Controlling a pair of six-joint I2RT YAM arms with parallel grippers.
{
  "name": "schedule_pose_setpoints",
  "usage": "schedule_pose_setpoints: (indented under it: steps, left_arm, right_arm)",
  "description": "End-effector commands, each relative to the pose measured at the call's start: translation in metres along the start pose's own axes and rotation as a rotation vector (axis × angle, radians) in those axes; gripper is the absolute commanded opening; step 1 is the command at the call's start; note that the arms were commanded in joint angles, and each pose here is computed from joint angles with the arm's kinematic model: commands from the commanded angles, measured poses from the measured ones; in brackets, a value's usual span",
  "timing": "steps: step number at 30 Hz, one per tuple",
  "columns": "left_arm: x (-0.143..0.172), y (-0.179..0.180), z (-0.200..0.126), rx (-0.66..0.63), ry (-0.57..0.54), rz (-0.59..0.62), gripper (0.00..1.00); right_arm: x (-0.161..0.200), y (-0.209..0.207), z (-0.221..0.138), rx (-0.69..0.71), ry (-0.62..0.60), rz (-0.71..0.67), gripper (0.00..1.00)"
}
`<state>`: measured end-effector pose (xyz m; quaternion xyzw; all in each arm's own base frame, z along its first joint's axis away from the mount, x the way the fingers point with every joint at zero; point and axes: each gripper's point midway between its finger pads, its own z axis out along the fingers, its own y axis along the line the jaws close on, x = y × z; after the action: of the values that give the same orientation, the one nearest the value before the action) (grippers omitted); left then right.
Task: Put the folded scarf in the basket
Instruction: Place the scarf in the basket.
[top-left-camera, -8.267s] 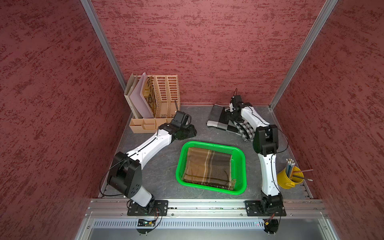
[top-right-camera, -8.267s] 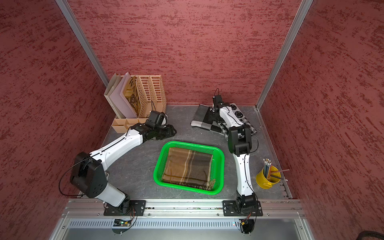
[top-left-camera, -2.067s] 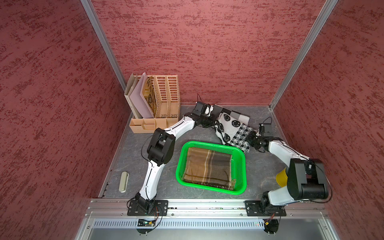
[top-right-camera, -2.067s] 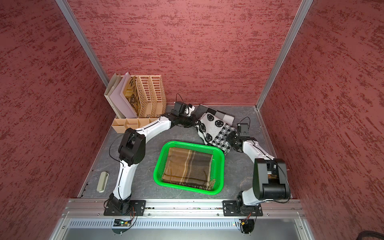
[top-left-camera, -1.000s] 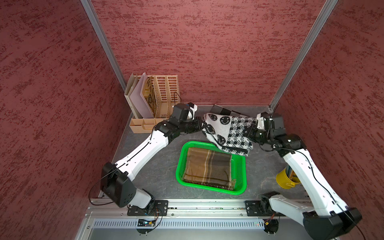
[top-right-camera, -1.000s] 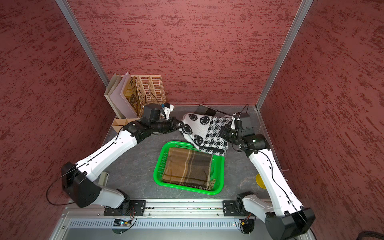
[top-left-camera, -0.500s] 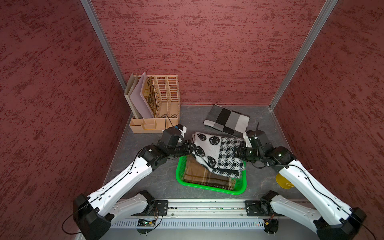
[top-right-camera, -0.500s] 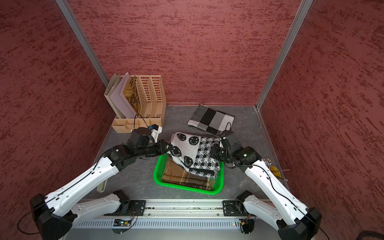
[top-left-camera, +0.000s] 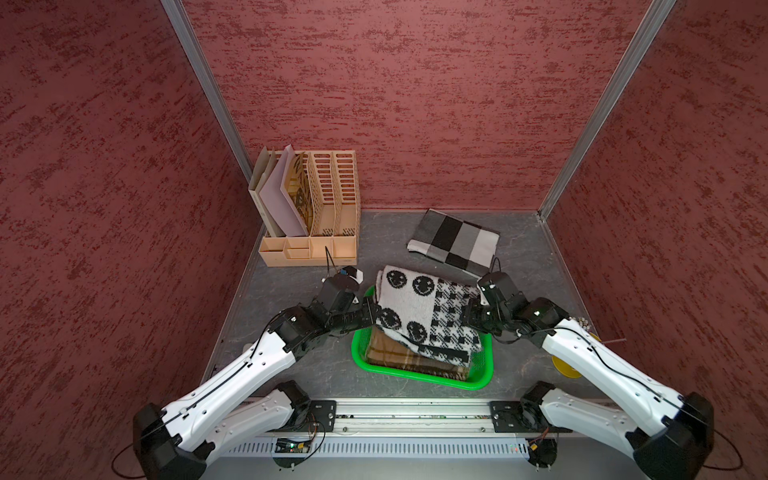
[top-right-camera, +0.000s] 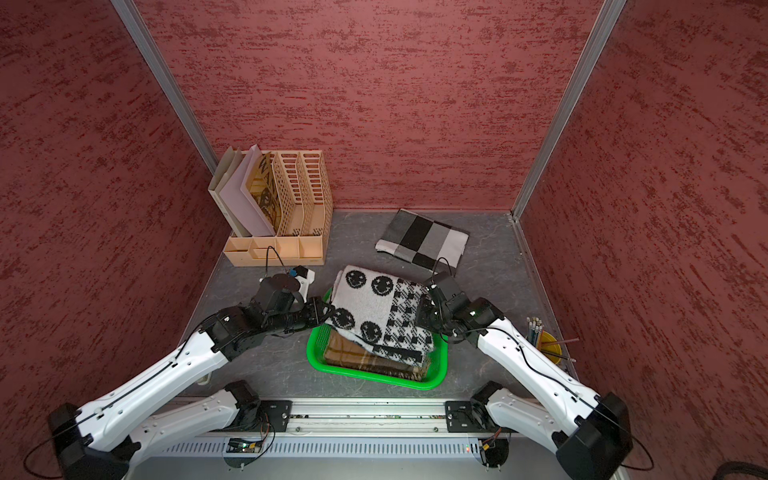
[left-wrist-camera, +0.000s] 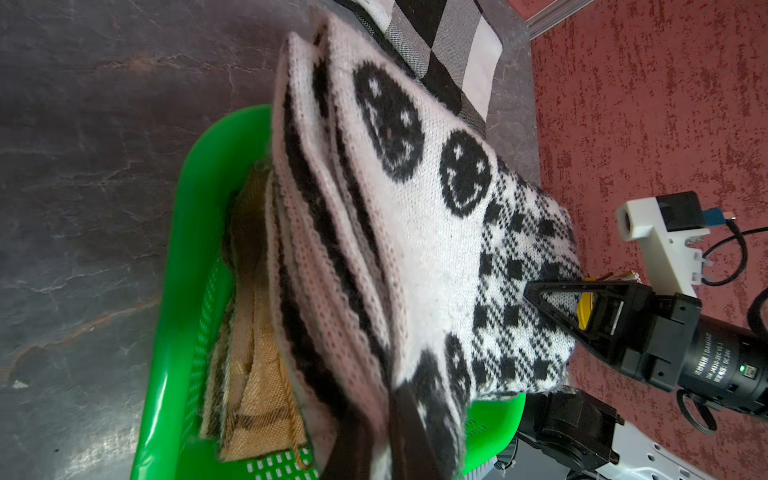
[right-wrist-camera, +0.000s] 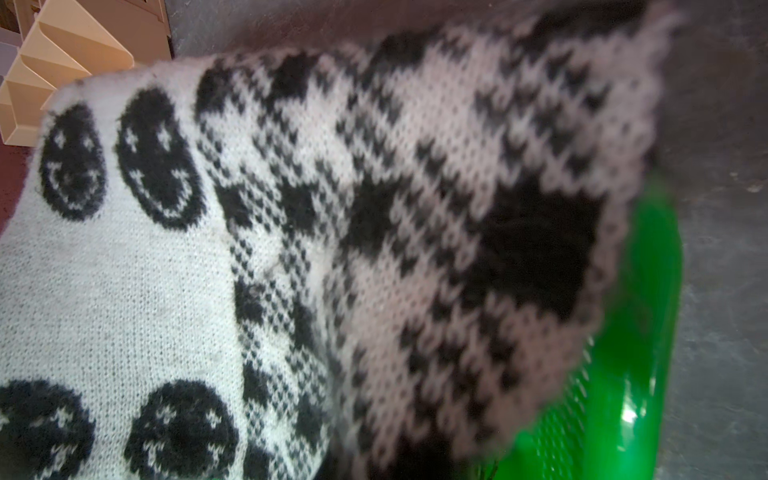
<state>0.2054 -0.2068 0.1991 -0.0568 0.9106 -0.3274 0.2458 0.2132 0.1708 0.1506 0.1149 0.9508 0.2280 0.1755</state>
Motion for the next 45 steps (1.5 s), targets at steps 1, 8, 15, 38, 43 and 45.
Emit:
schedule_pose_setpoints:
  steps: [1,8,15,38,43,45]
  left_arm:
    - [0.008,0.014,-0.002,-0.04,-0.003,-0.032,0.0]
    - [0.019,0.021,-0.002,-0.057,0.014,-0.04,0.0]
    - [0.025,0.021,-0.005,-0.07,0.015,-0.034,0.0]
    - [0.056,0.072,0.019,-0.233,0.064,-0.042,0.0]
    - [0.059,0.081,0.023,-0.268,0.067,-0.045,0.0]
    - [0.061,0.083,0.024,-0.274,0.07,-0.048,0.0]
  right_arm:
    - [-0.01,0.004,-0.005,0.011,-0.044,-0.025,0.0]
    - [-0.004,-0.002,-0.014,0.047,-0.013,-0.045,0.0]
    - [0.003,-0.006,-0.009,0.049,0.015,-0.035,0.0]
    - [0.025,-0.036,0.028,0.1,0.062,0.015,0.0]
    - [0.03,-0.041,0.036,0.109,0.071,0.031,0.06]
    - [0.03,-0.04,0.034,0.107,0.067,0.033,0.28]
